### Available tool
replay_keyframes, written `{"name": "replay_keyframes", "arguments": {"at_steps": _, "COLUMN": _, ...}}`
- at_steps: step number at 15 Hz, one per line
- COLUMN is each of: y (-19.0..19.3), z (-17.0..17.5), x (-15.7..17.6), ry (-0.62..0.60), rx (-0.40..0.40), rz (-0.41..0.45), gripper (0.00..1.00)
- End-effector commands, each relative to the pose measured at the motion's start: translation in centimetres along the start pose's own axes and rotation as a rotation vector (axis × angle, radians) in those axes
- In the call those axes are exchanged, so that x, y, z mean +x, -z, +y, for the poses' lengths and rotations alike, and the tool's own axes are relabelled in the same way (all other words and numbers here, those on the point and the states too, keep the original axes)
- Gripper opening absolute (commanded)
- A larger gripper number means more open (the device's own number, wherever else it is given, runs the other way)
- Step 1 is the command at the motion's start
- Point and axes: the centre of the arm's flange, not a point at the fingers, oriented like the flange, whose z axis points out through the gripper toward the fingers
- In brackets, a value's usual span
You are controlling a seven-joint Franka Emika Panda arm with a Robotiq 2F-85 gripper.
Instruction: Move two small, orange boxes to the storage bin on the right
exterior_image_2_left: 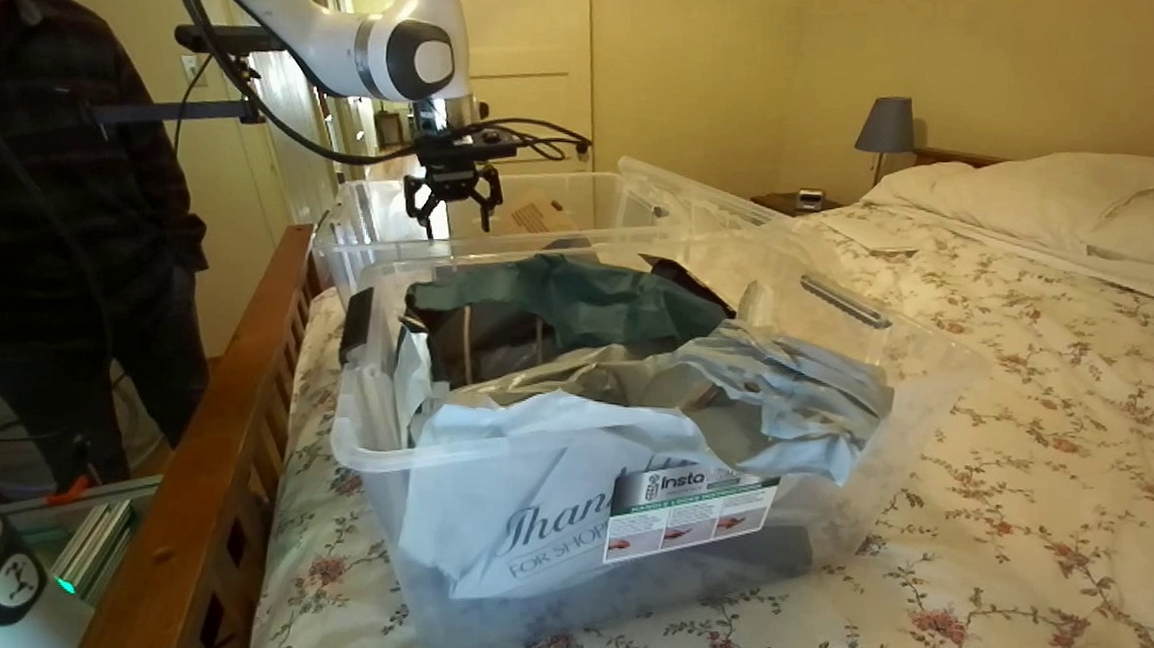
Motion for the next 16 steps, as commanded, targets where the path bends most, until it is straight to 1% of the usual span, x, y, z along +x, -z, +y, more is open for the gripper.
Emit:
{"name": "replay_keyframes", "arguments": {"at_steps": 1, "y": -3.0, "z": -2.1, "x": -1.2, "ry": -0.082, "rx": 0.059, "rz": -0.031, "gripper": 1.00}}
{"name": "replay_keyframes", "arguments": {"at_steps": 2, "y": -3.6, "z": -2.7, "x": -1.6, "ry": -0.107, "rx": 0.068, "rz": -0.034, "gripper": 1.00}}
{"name": "replay_keyframes", "arguments": {"at_steps": 4, "y": -5.0, "z": -2.9, "x": -2.0, "ry": -0.143, "rx": 0.057, "rz": -0.050, "gripper": 1.00}}
{"name": "replay_keyframes", "arguments": {"at_steps": 7, "y": -6.2, "z": -1.8, "x": -1.3, "ry": -0.202, "rx": 0.022, "rz": -0.025, "gripper": 0.99}}
{"name": "replay_keyframes", "arguments": {"at_steps": 8, "y": -6.4, "z": -1.4, "x": -0.9, "ry": -0.212, "rx": 0.016, "rz": -0.018, "gripper": 0.91}}
{"name": "replay_keyframes", "arguments": {"at_steps": 9, "y": -6.7, "z": -1.2, "x": -0.7, "ry": -0.219, "rx": 0.012, "rz": -0.023, "gripper": 0.88}}
{"name": "replay_keyframes", "arguments": {"at_steps": 12, "y": -7.5, "z": -1.2, "x": -1.1, "ry": -0.256, "rx": 0.025, "rz": -0.052, "gripper": 0.69}}
{"name": "replay_keyframes", "arguments": {"at_steps": 13, "y": -7.6, "z": -1.1, "x": -1.4, "ry": -0.274, "rx": 0.022, "rz": -0.067, "gripper": 0.69}}
{"name": "replay_keyframes", "arguments": {"at_steps": 14, "y": -7.6, "z": -0.9, "x": -1.6, "ry": -0.286, "rx": 0.015, "rz": -0.083, "gripper": 0.61}}
{"name": "replay_keyframes", "arguments": {"at_steps": 15, "y": -7.5, "z": -0.6, "x": -1.6, "ry": -0.297, "rx": 0.007, "rz": -0.097, "gripper": 0.59}}
{"name": "replay_keyframes", "arguments": {"at_steps": 16, "y": -7.4, "z": -0.3, "x": -1.7, "ry": -0.303, "rx": 0.001, "rz": -0.112, "gripper": 0.62}}
